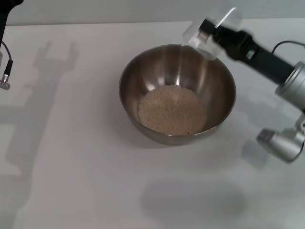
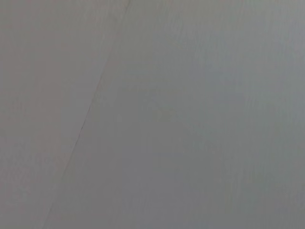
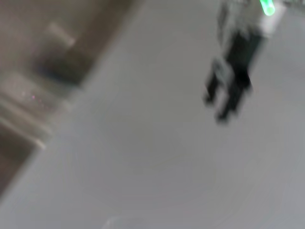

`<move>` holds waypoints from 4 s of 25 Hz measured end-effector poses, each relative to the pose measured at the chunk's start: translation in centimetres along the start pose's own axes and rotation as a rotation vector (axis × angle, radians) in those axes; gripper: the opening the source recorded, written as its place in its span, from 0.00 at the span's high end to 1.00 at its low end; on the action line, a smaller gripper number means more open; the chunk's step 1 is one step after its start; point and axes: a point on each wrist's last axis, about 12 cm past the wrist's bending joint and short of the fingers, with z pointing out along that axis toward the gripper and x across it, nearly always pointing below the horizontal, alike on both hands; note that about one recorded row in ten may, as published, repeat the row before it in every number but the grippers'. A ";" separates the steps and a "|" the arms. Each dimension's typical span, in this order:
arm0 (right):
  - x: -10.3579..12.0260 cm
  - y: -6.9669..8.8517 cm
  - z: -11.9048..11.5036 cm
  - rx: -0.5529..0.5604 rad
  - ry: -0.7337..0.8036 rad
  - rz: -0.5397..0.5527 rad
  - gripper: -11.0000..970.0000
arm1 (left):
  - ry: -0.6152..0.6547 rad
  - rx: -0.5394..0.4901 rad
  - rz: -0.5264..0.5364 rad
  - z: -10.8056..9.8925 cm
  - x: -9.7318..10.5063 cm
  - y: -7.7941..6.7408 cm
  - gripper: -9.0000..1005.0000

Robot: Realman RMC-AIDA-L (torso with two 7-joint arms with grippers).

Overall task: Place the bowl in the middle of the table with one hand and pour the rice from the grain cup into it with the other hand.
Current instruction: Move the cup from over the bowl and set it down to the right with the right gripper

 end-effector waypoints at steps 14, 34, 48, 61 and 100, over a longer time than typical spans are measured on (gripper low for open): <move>-0.4 -1.0 -0.4 0.309 0.573 0.850 0.97 | -0.007 0.018 0.012 0.8 -0.1 -0.4 0.28; -2.8 3.8 -3.0 0.323 1.024 1.730 0.97 | -0.002 0.091 0.070 2.1 -0.1 -1.6 0.28; -3.8 5.4 -2.9 0.157 1.082 1.821 0.97 | -0.002 0.093 0.069 1.5 -0.1 -1.4 0.28; -3.1 6.3 -3.1 0.111 1.112 1.854 0.84 | -0.006 0.094 0.067 1.5 -0.2 -1.4 0.28; -5.3 5.9 -6.3 0.079 1.089 1.823 0.59 | -0.021 0.098 0.060 1.4 -0.4 -1.5 0.28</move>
